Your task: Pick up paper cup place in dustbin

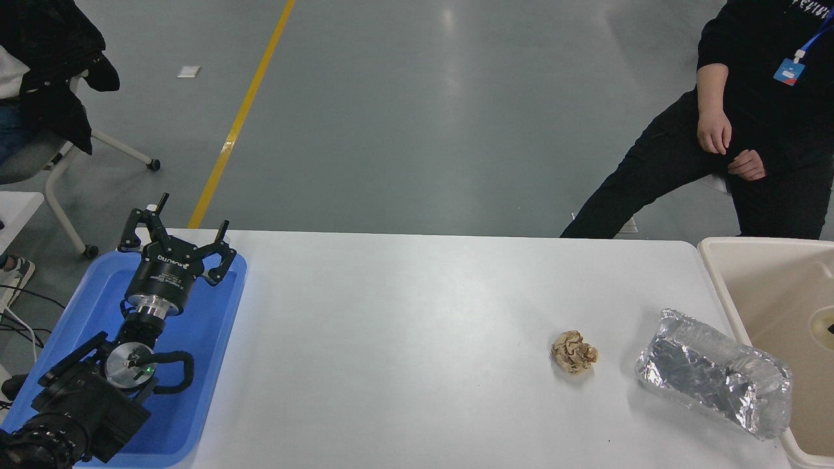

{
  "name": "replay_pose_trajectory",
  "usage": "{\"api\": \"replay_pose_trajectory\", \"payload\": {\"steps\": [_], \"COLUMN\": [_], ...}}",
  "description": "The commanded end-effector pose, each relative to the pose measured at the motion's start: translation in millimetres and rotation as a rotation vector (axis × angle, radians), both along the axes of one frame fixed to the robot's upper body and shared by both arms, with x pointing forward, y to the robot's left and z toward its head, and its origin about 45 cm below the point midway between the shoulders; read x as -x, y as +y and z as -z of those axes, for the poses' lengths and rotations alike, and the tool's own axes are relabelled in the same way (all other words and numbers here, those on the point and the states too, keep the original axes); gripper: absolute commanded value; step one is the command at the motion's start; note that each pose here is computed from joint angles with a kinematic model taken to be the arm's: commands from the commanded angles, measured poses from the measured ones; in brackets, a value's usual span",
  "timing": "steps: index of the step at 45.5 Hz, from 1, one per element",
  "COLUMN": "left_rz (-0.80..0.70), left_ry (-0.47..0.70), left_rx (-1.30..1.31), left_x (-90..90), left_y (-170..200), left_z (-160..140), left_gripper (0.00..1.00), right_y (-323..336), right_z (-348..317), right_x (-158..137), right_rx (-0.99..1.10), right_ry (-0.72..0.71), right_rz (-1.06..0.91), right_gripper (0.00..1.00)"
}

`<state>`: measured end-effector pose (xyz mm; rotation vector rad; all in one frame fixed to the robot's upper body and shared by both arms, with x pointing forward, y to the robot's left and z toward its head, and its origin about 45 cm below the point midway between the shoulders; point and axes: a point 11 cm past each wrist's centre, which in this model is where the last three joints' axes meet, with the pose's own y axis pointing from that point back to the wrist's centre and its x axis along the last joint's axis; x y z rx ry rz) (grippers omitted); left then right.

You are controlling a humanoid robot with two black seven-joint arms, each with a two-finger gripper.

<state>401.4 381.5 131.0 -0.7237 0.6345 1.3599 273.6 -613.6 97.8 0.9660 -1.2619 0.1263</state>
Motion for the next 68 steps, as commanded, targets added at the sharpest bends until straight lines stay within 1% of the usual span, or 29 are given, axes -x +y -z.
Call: {"api": "replay_pose_trajectory", "payload": {"steps": [1,4,5,10,18,22,28,31,34,41,53,58,63,68], "left_rz": [0.0,0.0,0.0,0.0,0.0,0.0,0.0,0.0,0.0,0.0,0.0,0.0,0.0,0.0], "left_ry": [0.0,0.0,0.0,0.0,0.0,0.0,0.0,0.0,0.0,0.0,0.0,0.0,0.0,0.0], "left_rx": [-0.001,-0.001,0.001,-0.001,-0.001,-0.001,0.001,0.001,0.001,0.001,-0.001,0.001,0.001,-0.001], "left_x": [0.0,0.0,0.0,0.0,0.0,0.0,0.0,0.0,0.0,0.0,0.0,0.0,0.0,0.0], "left_y": [0,0,0,0,0,0,0,0,0,0,0,0,0,0], "left_z": [0,0,0,0,0,0,0,0,0,0,0,0,0,0], "left_gripper": [1.0,1.0,1.0,1.0,1.0,1.0,1.0,1.0,1.0,1.0,1.0,1.0,1.0,1.0], "right_y": [2,4,6,9,46,62,90,110,135,169,222,236,250,264], "right_z": [-4,-14,-25,-61,-106,-127,-152,-160,-169,-193,-238,-257,-279,-289], "right_x": [-7,-20,-34,-69,-128,-150,-175,-183,-186,-176,-156,-147,-149,-142], "right_rx": [-0.012,-0.01,-0.011,-0.013,-0.125,-0.132,-0.122,-0.151,-0.194,-0.216,-0.345,-0.368,-0.335,-0.323], "right_ry": [-0.009,-0.035,-0.062,-0.124,-0.192,-0.22,-0.211,-0.146,-0.05,0.147,0.442,0.557,0.554,0.567], "right_rz": [-0.004,-0.015,-0.026,-0.061,-0.142,-0.187,-0.277,-0.341,-0.418,-0.541,-0.668,-0.704,-0.747,-0.791], "right_gripper": [1.0,1.0,1.0,1.0,1.0,1.0,1.0,1.0,1.0,1.0,1.0,1.0,1.0,1.0]}}
